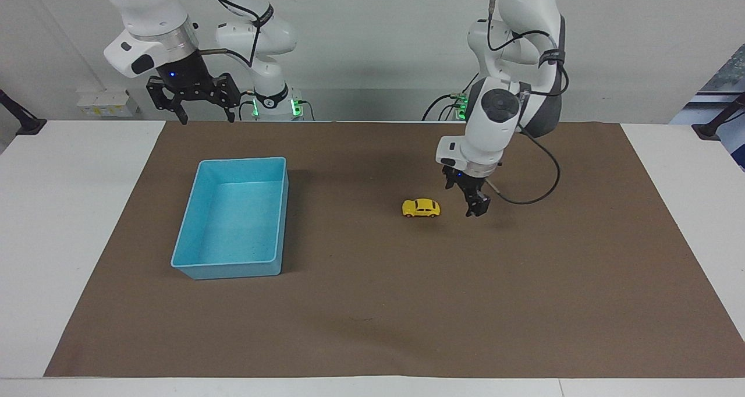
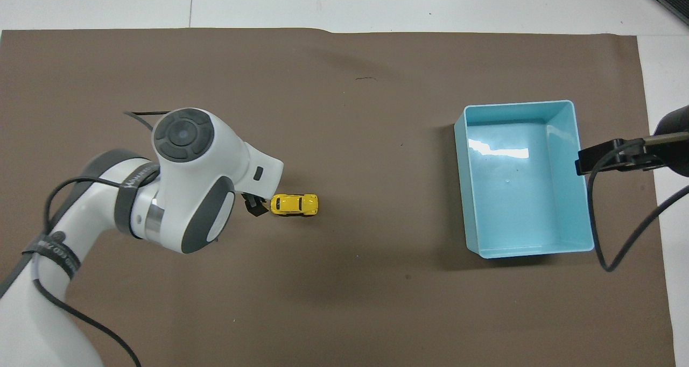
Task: Wind up and store yellow beetle car
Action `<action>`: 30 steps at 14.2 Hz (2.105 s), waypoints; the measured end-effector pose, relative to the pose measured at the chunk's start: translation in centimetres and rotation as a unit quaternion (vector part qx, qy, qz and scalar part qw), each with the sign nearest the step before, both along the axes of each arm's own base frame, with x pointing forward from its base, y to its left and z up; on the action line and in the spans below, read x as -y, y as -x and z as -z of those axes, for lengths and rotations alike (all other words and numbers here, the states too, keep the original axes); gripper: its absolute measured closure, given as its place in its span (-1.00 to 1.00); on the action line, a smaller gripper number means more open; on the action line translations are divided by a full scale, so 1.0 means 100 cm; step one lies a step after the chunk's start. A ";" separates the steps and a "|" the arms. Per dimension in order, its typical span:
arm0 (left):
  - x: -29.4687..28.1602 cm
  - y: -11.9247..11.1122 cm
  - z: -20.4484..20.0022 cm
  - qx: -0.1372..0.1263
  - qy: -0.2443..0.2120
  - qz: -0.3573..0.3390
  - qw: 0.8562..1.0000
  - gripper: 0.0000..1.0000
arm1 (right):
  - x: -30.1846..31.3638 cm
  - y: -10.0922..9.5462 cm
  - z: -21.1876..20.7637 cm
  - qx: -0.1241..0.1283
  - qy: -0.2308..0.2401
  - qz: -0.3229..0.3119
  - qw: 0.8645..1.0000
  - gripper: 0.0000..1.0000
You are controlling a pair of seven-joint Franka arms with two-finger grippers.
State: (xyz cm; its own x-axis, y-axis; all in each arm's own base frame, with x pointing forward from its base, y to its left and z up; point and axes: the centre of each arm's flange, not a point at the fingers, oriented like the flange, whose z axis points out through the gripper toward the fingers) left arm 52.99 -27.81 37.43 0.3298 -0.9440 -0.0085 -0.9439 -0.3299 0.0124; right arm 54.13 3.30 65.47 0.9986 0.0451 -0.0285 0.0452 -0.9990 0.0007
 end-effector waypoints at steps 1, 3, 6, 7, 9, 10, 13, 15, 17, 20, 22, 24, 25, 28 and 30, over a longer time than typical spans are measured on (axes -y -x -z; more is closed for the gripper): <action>0.011 0.006 0.006 0.004 -0.004 0.027 1.000 -1.00 | 0.000 0.000 0.000 0.000 0.000 0.000 1.000 -1.00; 0.025 0.014 0.009 0.010 -0.003 0.075 0.997 -1.00 | 0.000 0.000 0.000 0.000 0.000 0.000 1.000 -1.00; 0.030 0.017 0.012 0.030 0.006 0.113 0.993 -1.00 | 0.000 0.000 0.000 0.000 0.000 0.000 1.000 -1.00; 0.029 0.018 0.015 0.029 0.005 0.117 0.993 -1.00 | 0.000 0.000 0.000 0.000 0.000 0.000 1.000 -1.00; 0.029 0.023 0.023 0.026 0.004 0.124 0.992 -1.00 | 0.000 0.000 0.000 0.000 0.000 0.000 1.000 -1.00; 0.030 0.026 0.029 0.027 0.005 0.127 0.992 -1.00 | 0.000 0.000 0.000 0.000 0.000 0.000 1.000 -1.00; 0.048 0.045 0.047 0.031 0.007 0.142 0.989 -1.00 | 0.000 0.000 0.000 0.000 0.000 0.000 1.000 -1.00; 0.063 0.055 0.060 0.035 0.009 0.142 0.989 -1.00 | 0.001 0.000 0.000 0.000 0.000 0.001 1.000 -1.00; 0.067 0.056 0.068 0.036 0.010 0.141 0.989 -0.95 | 0.004 0.000 0.000 0.000 0.000 0.003 1.000 -1.00; 0.068 0.057 0.068 0.035 0.009 0.142 0.989 -0.50 | 0.005 0.000 0.000 0.000 0.000 0.004 1.000 -1.00; 0.069 0.056 0.067 0.037 0.010 0.142 0.989 -0.06 | 0.005 0.000 0.000 0.000 0.000 0.004 1.000 -1.00; 0.068 0.056 0.067 0.037 0.010 0.141 0.989 0.11 | 0.005 0.000 0.000 0.000 0.000 0.004 1.000 -1.00; 0.068 0.056 0.067 0.037 0.010 0.140 0.989 0.11 | 0.005 0.000 0.000 0.000 0.000 0.004 1.000 -1.00; 0.067 0.055 0.067 0.037 0.010 0.139 0.990 0.11 | 0.005 0.000 0.000 0.000 0.000 0.005 1.000 -1.00; 0.068 0.055 0.067 0.037 0.010 0.139 0.989 0.11 | 0.005 0.000 0.000 0.000 0.000 0.005 1.000 -1.00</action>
State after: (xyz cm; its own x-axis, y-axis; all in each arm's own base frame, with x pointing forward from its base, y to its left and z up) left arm 47.45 -34.59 30.75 0.0554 -0.9981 0.0252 -0.9968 -0.0567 -0.0569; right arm 54.16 2.77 65.47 0.9990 0.0354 -0.0285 0.0355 -0.9994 0.0007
